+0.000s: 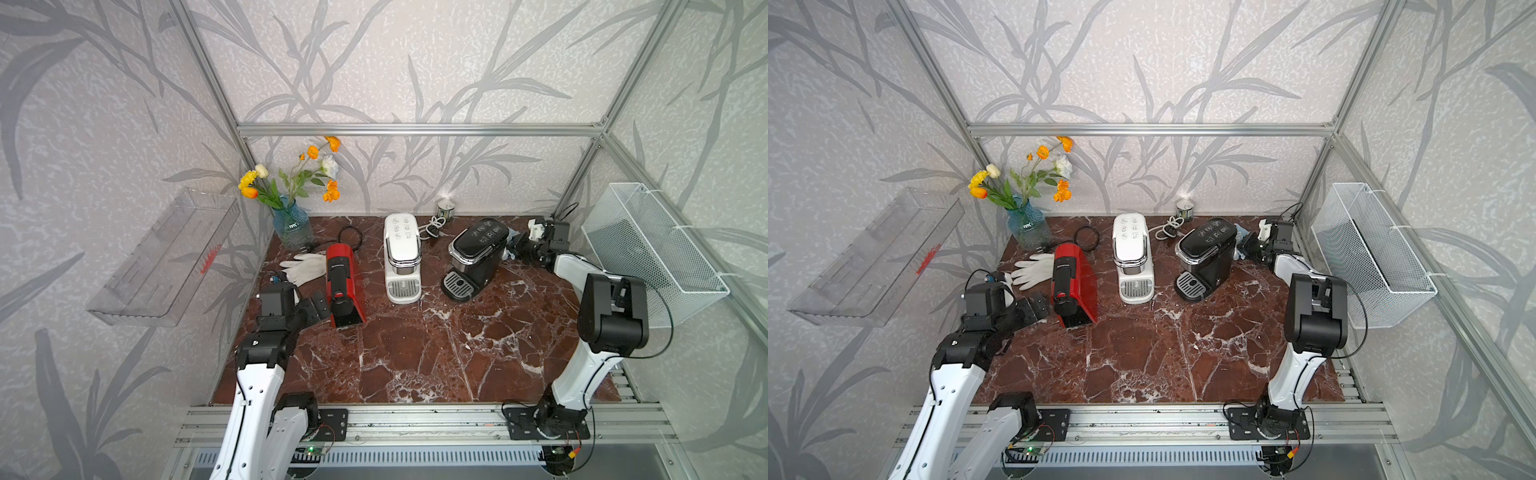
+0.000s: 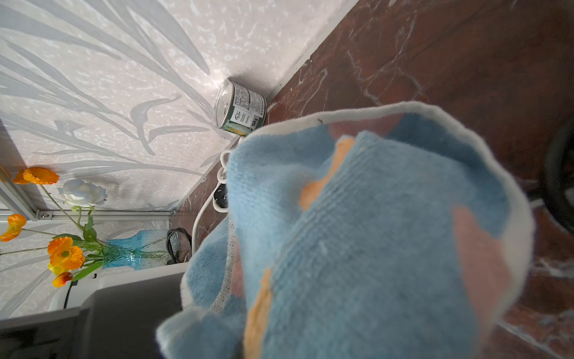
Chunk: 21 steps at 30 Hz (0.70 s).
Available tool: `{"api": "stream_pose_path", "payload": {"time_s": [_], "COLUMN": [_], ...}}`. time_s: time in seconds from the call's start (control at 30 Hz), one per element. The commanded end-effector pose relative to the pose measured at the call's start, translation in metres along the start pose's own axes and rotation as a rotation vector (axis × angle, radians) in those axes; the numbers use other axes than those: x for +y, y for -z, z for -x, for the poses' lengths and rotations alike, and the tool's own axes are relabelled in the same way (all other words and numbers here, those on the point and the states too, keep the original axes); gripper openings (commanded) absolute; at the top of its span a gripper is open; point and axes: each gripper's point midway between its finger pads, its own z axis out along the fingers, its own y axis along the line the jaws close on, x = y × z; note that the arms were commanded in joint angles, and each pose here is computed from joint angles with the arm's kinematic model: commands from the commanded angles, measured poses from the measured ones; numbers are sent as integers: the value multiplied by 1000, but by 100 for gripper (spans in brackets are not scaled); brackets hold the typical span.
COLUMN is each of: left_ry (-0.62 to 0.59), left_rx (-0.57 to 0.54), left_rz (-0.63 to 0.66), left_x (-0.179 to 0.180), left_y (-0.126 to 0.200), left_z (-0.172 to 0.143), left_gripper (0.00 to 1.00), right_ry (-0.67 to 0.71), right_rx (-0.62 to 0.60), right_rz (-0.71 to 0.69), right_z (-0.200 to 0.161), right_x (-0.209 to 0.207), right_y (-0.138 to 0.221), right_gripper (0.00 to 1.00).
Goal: Wipe the surface of a coffee machine
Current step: Wipe the dirt from the surface of the coffee machine.
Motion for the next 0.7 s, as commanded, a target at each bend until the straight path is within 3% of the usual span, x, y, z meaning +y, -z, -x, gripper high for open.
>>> {"api": "stream_pose_path", "payload": {"time_s": [0.0,0.33,0.53,0.67], "left_ry": [10,11,9,12], "left_rx": [-6,-5,-6,-10], "left_rz": [-4,-7,-8,-11], "left_x": [0,-1,-1,-1], "left_y": [-1,-1,-1,0], "left_z": [0,0,0,1], "left_gripper": [100,100,100,100], "right_ry": [11,144,278,348], "right_rx": [96,163,110,42], "right_rz": [-7,-280,-334,-336], "right_z": [-29,-55,-50,-46], "right_x": [-5,-45,-10,20], "right_y": [-5,8,30,65], "right_gripper": [8,8,9,9]}}
